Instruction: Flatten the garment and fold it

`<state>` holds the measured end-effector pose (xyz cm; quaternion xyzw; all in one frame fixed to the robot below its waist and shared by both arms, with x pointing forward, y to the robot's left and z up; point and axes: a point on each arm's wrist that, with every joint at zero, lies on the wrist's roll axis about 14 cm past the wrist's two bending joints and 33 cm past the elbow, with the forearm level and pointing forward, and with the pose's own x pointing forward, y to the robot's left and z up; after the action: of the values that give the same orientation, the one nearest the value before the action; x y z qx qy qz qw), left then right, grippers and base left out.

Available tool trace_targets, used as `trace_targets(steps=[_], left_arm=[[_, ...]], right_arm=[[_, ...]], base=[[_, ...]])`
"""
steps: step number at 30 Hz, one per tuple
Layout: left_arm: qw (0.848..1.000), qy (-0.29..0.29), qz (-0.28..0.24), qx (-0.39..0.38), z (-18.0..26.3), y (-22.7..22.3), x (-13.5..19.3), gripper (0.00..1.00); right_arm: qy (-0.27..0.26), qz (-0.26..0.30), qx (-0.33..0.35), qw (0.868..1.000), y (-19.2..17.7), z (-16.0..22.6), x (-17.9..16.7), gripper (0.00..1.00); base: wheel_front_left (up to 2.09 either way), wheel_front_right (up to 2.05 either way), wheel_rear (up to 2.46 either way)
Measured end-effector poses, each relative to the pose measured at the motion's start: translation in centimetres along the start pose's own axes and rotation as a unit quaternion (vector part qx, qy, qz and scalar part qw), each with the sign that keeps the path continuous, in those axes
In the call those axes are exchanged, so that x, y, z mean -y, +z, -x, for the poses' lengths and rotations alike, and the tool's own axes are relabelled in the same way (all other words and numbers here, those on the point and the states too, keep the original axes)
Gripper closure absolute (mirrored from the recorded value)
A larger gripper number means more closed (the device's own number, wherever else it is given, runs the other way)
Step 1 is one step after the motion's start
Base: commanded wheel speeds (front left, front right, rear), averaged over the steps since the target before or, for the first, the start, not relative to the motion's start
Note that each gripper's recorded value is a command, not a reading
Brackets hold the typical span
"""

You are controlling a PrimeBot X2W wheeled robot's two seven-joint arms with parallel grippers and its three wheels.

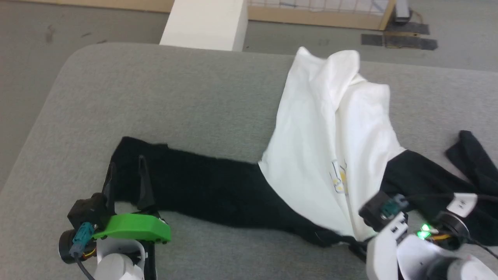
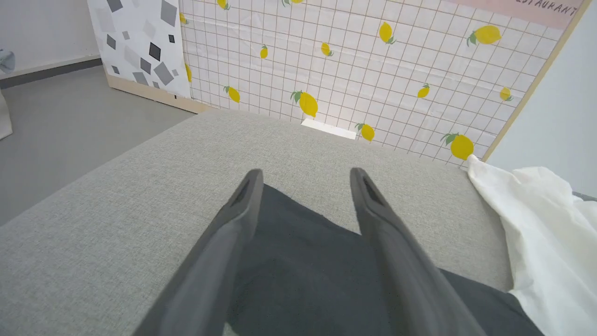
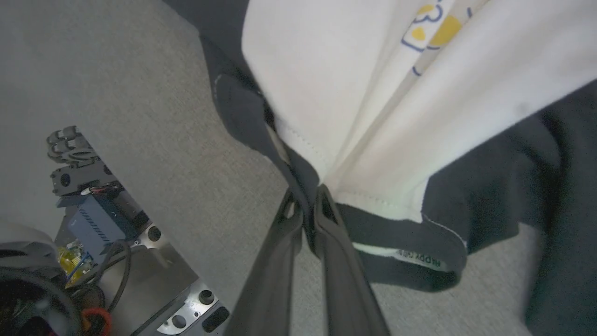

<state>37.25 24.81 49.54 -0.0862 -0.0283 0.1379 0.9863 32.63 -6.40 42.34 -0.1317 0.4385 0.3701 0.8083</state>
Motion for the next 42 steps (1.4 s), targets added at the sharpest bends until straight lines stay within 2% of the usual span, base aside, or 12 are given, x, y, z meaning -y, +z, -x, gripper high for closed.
trace_targets(steps=[3,4,5,6,7,12,15,19,24,33,37,42], left_arm=[[1.0,-0.012,0.004,0.0,-0.1,0.0,0.7,0.0],[1.0,-0.018,0.005,-0.001,-0.1,-0.1,1.0,0.0],[1.0,-0.022,0.006,-0.002,-0.1,-0.2,1.3,0.0],[1.0,-0.027,0.007,-0.002,-0.2,-0.2,1.7,0.0],[0.999,-0.032,0.008,-0.003,-0.2,-0.3,2.0,0.0],[0.999,-0.048,0.01,-0.016,0.2,-1.1,2.9,0.0],[0.998,-0.051,0.006,-0.039,1.2,-2.4,3.0,0.0],[0.993,-0.045,-0.011,-0.106,2.5,-4.9,2.5,0.0],[0.976,-0.028,-0.003,-0.215,4.1,-8.4,2.1,0.0],[0.928,-0.112,0.02,-0.355,7.8,-11.4,7.5,0.0],[0.907,-0.152,0.041,-0.391,9.3,-11.8,10.0,0.0],[0.892,-0.183,0.061,-0.409,10.3,-12.0,12.2,0.0]], right_arm=[[-0.01,-0.035,0.0,0.999,-1.6,1.3,-0.3,1.0],[-0.012,-0.045,-0.005,0.999,-2.3,1.5,-0.5,0.9],[-0.013,-0.053,-0.008,0.998,-2.9,1.5,-0.7,0.89],[-0.013,-0.061,-0.012,0.998,-3.6,1.5,-1.0,0.81],[-0.015,-0.069,-0.005,0.997,-3.8,1.3,-1.2,0.0],[-0.059,-0.114,0.113,0.985,-1.4,1.1,-0.1,0.0],[-0.095,-0.154,0.204,0.962,0.2,2.0,1.0,0.0],[-0.188,-0.173,0.293,0.921,0.7,4.5,4.4,0.0],[-0.254,-0.175,0.311,0.899,-0.8,6.1,6.9,0.0],[-0.277,-0.204,0.318,0.883,-2.8,6.8,8.0,0.0],[-0.28,-0.21,0.315,0.882,-3.3,6.8,8.1,0.0],[-0.276,-0.217,0.319,0.88,-3.2,6.6,8.1,0.0]], base=[[0.0,0.0,0.0],[0.0,0.0,0.0],[0.0,0.0,0.0],[0.0,0.0,0.0],[0.0,0.0,0.0],[0.0,0.0,0.0],[0.0,0.0,0.0],[0.0,0.0,0.0],[0.0,0.0,0.0],[0.0,0.0,0.0],[0.0,0.0,0.0],[0.0,0.0,0.0]])
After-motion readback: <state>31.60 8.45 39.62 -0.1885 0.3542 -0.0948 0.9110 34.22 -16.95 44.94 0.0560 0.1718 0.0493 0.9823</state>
